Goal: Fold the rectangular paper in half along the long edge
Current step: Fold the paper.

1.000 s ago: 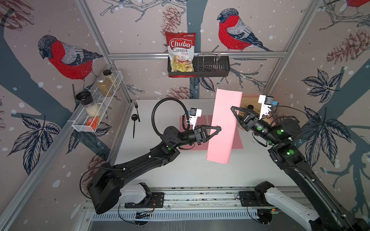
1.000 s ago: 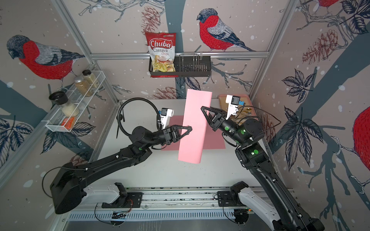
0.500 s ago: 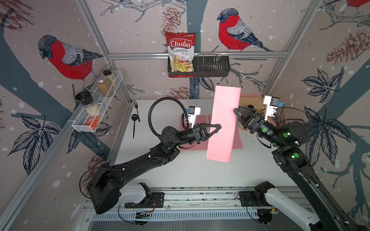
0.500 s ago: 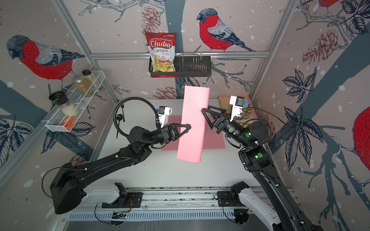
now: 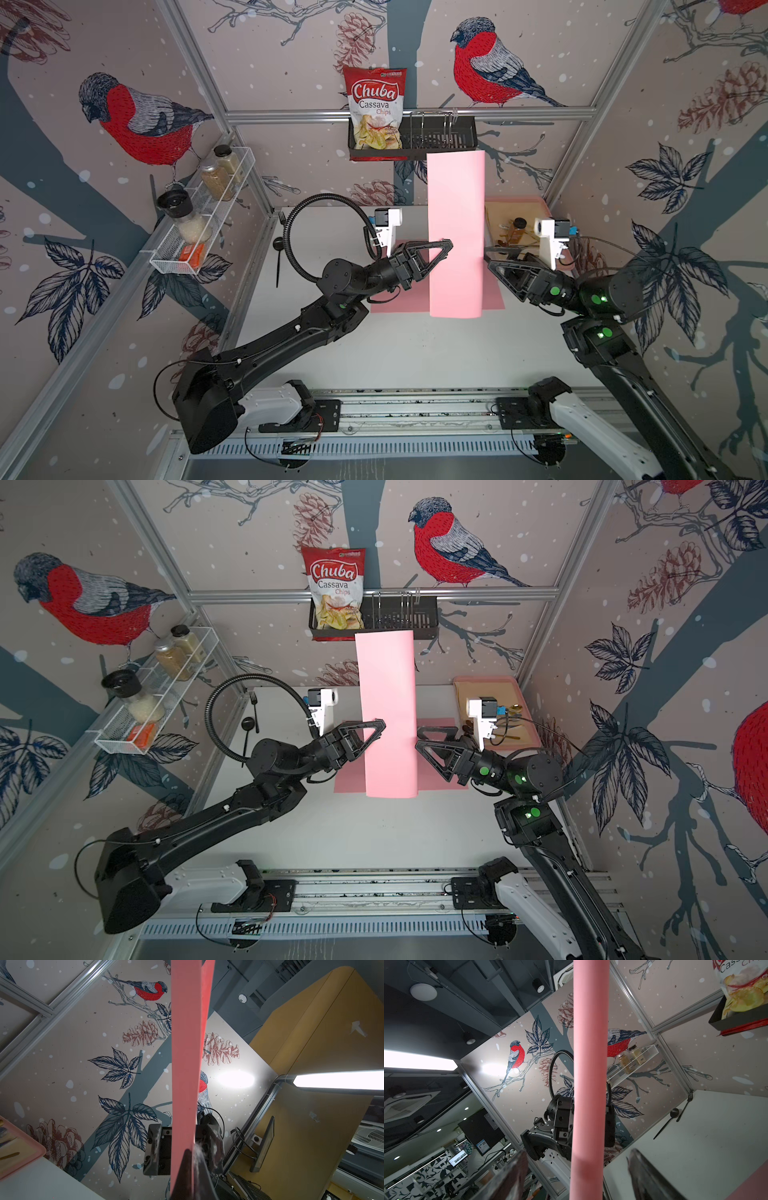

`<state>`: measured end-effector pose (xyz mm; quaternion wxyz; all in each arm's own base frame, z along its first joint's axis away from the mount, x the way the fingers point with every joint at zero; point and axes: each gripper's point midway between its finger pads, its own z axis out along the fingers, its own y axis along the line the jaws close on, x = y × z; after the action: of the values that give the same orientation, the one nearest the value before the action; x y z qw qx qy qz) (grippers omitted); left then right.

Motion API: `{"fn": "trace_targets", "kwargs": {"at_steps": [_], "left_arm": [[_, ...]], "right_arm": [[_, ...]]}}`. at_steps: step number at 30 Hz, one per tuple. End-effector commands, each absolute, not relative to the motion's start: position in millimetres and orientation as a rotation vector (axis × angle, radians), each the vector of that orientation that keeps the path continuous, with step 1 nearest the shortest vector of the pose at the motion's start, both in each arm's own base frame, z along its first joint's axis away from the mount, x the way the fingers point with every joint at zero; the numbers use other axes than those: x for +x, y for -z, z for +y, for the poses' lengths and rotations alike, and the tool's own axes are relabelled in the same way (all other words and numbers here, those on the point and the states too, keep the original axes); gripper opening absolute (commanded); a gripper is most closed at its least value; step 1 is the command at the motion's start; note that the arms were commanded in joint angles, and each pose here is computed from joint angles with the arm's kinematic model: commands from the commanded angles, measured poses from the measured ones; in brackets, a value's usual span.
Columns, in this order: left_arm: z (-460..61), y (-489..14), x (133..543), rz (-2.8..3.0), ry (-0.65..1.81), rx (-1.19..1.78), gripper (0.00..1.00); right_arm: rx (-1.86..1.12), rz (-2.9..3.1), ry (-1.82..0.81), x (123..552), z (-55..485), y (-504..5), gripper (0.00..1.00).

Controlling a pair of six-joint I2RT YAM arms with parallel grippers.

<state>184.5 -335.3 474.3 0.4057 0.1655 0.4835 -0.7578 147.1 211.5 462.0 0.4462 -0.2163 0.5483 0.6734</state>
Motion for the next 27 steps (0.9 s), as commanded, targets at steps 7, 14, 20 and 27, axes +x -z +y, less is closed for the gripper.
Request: {"fn": "trace_targets", "kwargs": {"at_steps": [7,14,20,27], "left_arm": [[-328,-484,192,1.184,1.856,0.361,0.00],[-327,-491,191,1.160,1.860,0.366,0.00],[-328,-492,189,1.157,1.868,0.373,0.00],[-328,-490,188,1.162,1.871,0.376,0.02]], "right_arm": [[-0.652,1.264,-1.802,111,223,-466,0.77],[-0.630,1.296,-1.805,113,230,-453,0.73],[-0.602,1.325,-1.782,122,234,-447,0.60],[-0.575,1.355,-1.750,131,236,-441,0.45]]}}
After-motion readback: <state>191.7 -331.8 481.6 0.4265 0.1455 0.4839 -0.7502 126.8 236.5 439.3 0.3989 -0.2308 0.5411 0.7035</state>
